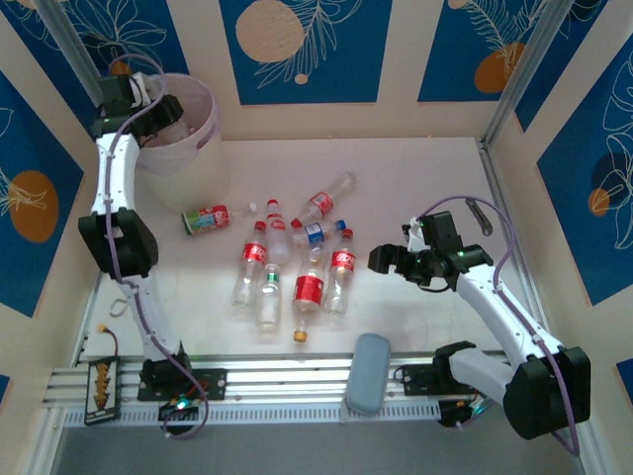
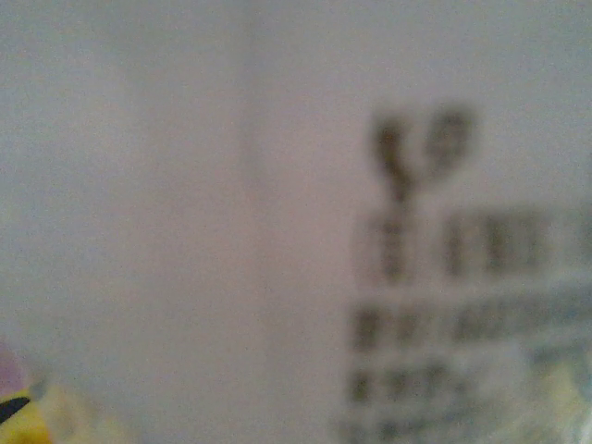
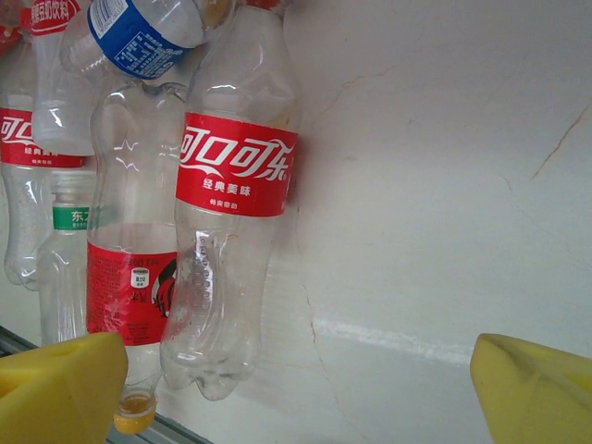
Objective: Put the plastic bottles in the bin
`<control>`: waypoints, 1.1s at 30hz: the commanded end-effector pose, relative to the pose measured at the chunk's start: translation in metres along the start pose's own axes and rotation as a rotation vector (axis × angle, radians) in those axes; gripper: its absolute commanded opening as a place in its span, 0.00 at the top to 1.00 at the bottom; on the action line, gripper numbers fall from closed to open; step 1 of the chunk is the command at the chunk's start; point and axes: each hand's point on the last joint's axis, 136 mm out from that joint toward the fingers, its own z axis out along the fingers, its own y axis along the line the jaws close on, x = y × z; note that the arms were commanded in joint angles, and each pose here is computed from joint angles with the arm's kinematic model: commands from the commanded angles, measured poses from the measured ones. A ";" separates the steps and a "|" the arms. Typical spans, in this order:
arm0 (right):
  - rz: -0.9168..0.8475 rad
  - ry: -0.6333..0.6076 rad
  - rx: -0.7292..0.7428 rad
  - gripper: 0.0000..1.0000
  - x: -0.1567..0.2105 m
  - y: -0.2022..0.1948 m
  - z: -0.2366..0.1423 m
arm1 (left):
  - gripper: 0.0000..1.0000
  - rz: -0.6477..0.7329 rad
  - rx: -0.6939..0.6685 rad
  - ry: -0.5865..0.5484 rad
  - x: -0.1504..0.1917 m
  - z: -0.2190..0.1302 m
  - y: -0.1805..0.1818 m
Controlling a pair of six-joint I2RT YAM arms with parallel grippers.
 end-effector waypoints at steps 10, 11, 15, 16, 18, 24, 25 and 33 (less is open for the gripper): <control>-0.027 0.010 0.020 0.04 0.002 -0.006 0.005 | 0.68 0.063 0.049 0.130 0.040 0.030 -0.011; -0.026 0.014 0.019 0.04 0.003 -0.006 0.005 | 0.63 0.061 0.054 0.132 0.041 0.030 -0.012; -0.022 0.018 0.019 0.04 0.004 -0.006 0.007 | 0.43 0.063 0.056 0.131 0.040 0.030 -0.012; -0.022 0.018 0.019 0.04 0.004 -0.007 0.007 | 0.38 0.060 0.054 0.131 0.040 0.030 -0.012; -0.024 0.017 0.018 0.04 0.004 -0.007 0.007 | 0.31 0.060 0.055 0.130 0.040 0.030 -0.012; -0.026 0.018 0.020 0.04 0.004 -0.007 0.007 | 0.12 0.051 0.057 0.131 0.041 0.031 -0.012; -0.025 0.018 0.022 0.04 0.004 -0.008 0.007 | 0.09 0.052 0.057 0.129 0.040 0.030 -0.013; 0.005 0.016 -0.042 0.04 0.005 0.005 0.001 | 0.05 0.070 0.060 0.103 0.030 0.020 -0.019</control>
